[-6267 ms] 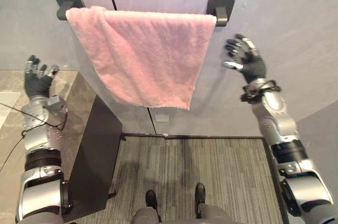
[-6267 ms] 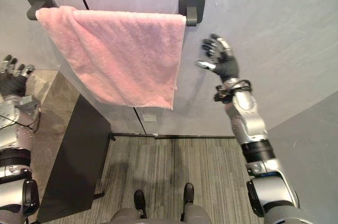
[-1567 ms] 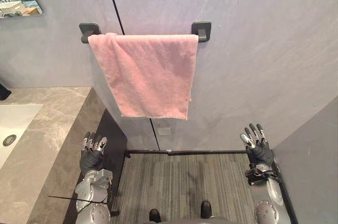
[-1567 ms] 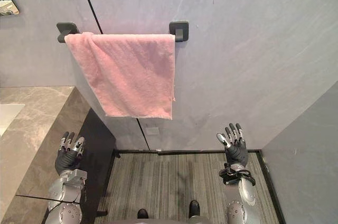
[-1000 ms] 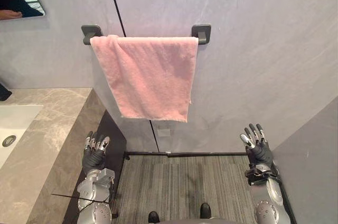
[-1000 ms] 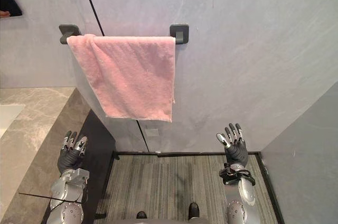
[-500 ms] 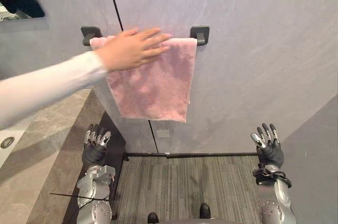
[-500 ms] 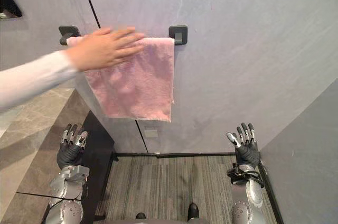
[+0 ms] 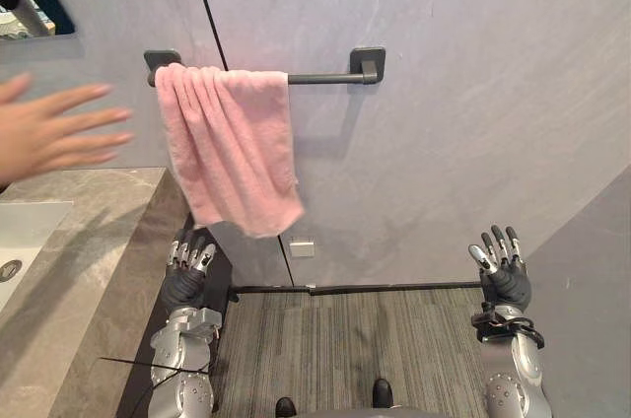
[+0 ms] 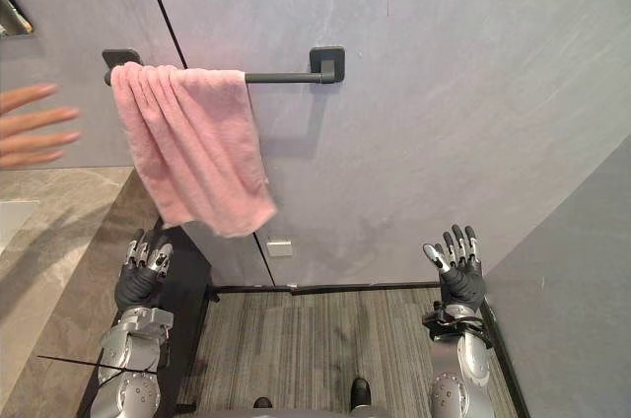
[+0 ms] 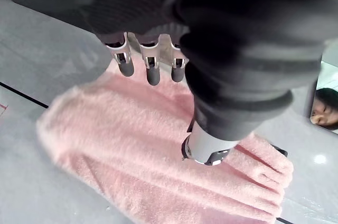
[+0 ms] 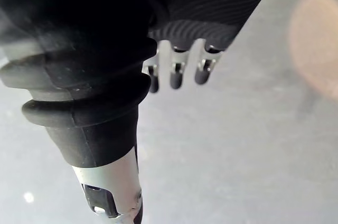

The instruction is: Organize washtable

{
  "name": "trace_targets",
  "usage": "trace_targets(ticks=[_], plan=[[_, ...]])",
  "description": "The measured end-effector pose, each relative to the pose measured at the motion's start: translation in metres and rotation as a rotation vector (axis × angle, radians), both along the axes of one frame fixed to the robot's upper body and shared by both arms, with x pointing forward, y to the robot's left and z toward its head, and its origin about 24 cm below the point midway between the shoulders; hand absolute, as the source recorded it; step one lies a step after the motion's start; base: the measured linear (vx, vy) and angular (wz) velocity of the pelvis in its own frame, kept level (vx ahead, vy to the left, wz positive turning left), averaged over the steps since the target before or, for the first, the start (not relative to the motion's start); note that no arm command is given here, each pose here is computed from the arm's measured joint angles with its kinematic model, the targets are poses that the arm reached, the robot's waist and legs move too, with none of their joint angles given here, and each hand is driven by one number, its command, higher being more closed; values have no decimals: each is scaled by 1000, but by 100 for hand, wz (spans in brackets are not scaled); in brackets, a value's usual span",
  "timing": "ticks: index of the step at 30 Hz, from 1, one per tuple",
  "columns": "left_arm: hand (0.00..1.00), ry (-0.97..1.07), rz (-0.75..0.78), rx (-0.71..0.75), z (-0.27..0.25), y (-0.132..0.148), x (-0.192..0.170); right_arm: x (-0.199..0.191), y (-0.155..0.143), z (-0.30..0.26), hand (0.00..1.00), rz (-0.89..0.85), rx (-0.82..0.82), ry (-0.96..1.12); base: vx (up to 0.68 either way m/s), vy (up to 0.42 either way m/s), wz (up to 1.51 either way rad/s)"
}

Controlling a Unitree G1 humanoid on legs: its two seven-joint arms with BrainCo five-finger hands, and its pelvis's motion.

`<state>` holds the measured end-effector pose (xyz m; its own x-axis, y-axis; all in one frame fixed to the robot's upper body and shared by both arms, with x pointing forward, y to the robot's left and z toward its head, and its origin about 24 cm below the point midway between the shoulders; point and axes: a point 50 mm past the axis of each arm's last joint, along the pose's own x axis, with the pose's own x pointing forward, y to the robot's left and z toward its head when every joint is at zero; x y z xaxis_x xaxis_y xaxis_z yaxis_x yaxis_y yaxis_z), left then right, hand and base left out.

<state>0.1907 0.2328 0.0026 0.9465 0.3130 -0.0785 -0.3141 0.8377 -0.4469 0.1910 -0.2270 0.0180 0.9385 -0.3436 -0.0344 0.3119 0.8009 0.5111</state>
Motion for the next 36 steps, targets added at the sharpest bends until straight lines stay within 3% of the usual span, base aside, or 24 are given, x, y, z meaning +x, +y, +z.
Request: trace_targets(ticks=[22, 28, 33, 36], plan=[[0, -68, 36, 23, 14, 10, -1, 1, 2, 2, 0, 8, -1, -12, 0, 0, 0], [0, -183, -47, 27, 32, 10, -6, 3, -4, 22, 0, 8, -34, -100, 0, 0, 3], [0, -317, -81, 108, 69, 9, -5, 6, 0, 33, 0, 37, -49, -157, 16, -4, 7], [0, -416, -105, 240, 100, 12, -7, 11, 6, 47, 0, 112, -92, -214, 0, 0, 0]])
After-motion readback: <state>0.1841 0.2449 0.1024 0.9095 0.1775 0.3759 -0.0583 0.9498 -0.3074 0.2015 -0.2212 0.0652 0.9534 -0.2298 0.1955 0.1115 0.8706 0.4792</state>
